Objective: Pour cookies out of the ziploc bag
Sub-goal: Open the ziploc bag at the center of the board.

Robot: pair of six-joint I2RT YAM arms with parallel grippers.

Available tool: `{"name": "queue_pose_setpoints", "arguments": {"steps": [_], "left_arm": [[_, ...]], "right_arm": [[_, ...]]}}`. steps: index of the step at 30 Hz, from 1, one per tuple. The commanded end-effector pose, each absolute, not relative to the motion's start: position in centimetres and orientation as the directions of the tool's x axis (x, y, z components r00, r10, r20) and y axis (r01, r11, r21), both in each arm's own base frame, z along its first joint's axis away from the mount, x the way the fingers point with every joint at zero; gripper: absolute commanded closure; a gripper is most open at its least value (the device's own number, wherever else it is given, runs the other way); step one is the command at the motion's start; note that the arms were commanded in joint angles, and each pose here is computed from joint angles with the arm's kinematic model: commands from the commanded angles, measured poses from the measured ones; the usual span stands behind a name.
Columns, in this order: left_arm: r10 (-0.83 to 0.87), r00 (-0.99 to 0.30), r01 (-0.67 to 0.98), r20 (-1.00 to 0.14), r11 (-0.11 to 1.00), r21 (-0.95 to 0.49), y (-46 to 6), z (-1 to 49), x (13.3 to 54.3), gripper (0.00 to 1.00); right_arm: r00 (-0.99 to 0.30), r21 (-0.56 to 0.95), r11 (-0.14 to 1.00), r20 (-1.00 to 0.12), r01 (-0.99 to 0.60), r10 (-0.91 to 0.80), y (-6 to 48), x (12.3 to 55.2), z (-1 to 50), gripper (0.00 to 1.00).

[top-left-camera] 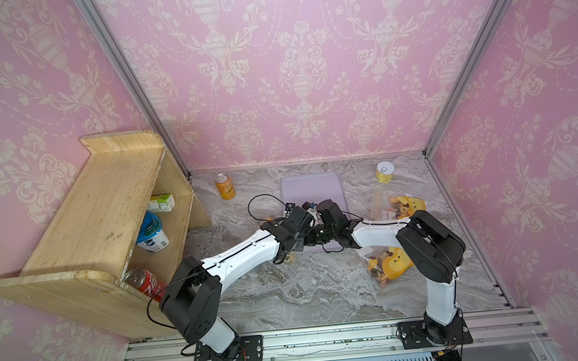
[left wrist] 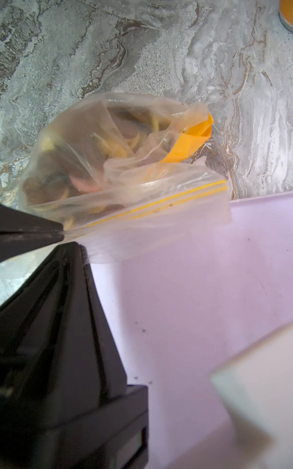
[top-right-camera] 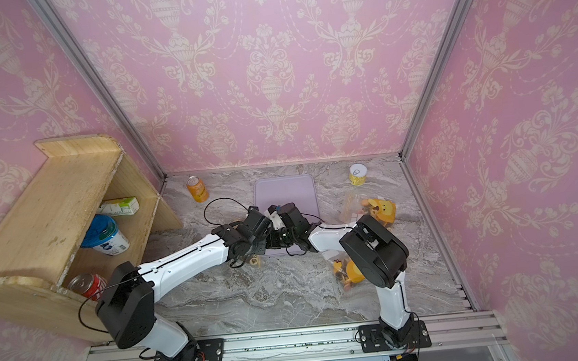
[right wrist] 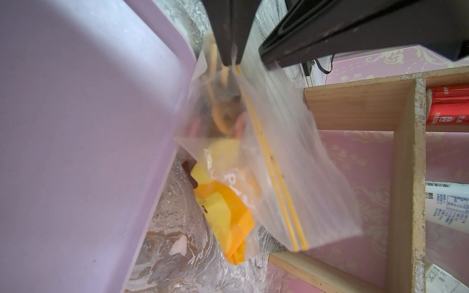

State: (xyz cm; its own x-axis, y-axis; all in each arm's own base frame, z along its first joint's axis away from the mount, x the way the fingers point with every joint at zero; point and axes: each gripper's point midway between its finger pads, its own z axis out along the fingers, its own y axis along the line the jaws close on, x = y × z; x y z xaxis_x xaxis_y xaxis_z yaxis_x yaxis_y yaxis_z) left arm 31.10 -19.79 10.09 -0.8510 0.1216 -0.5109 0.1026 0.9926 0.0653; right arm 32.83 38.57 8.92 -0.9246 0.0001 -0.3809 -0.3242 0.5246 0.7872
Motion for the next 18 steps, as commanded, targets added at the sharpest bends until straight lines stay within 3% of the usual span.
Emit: {"name": "queue_pose_setpoints", "arguments": {"steps": [1,5,7,15,18], "left_arm": [[0.126,-0.855,0.106,-0.502,0.992,0.068,-19.15,10.18,30.79,0.95],[0.121,-0.855,0.104,-0.504,0.993,0.061,-19.18,10.28,30.88,0.77],[0.120,-0.855,0.105,-0.505,0.993,0.058,-19.22,10.29,30.93,0.72],[0.114,-0.861,0.105,-0.495,0.993,0.045,-19.41,9.75,30.96,0.71],[0.101,-0.862,0.103,-0.496,0.994,0.023,-19.71,9.79,30.95,0.75]], "right_arm": [[-0.923,0.795,0.506,-0.385,-0.334,-0.005,39.12,32.88,9.03,1.00],[-0.924,0.795,0.508,-0.383,-0.332,-0.004,39.03,32.76,8.87,1.00],[-0.924,0.796,0.507,-0.382,-0.331,-0.004,39.00,32.66,8.83,1.00],[-0.924,0.800,0.500,-0.382,-0.332,-0.002,38.82,32.44,8.91,1.00],[-0.925,0.800,0.501,-0.379,-0.329,-0.002,38.74,32.40,8.82,1.00]]}}
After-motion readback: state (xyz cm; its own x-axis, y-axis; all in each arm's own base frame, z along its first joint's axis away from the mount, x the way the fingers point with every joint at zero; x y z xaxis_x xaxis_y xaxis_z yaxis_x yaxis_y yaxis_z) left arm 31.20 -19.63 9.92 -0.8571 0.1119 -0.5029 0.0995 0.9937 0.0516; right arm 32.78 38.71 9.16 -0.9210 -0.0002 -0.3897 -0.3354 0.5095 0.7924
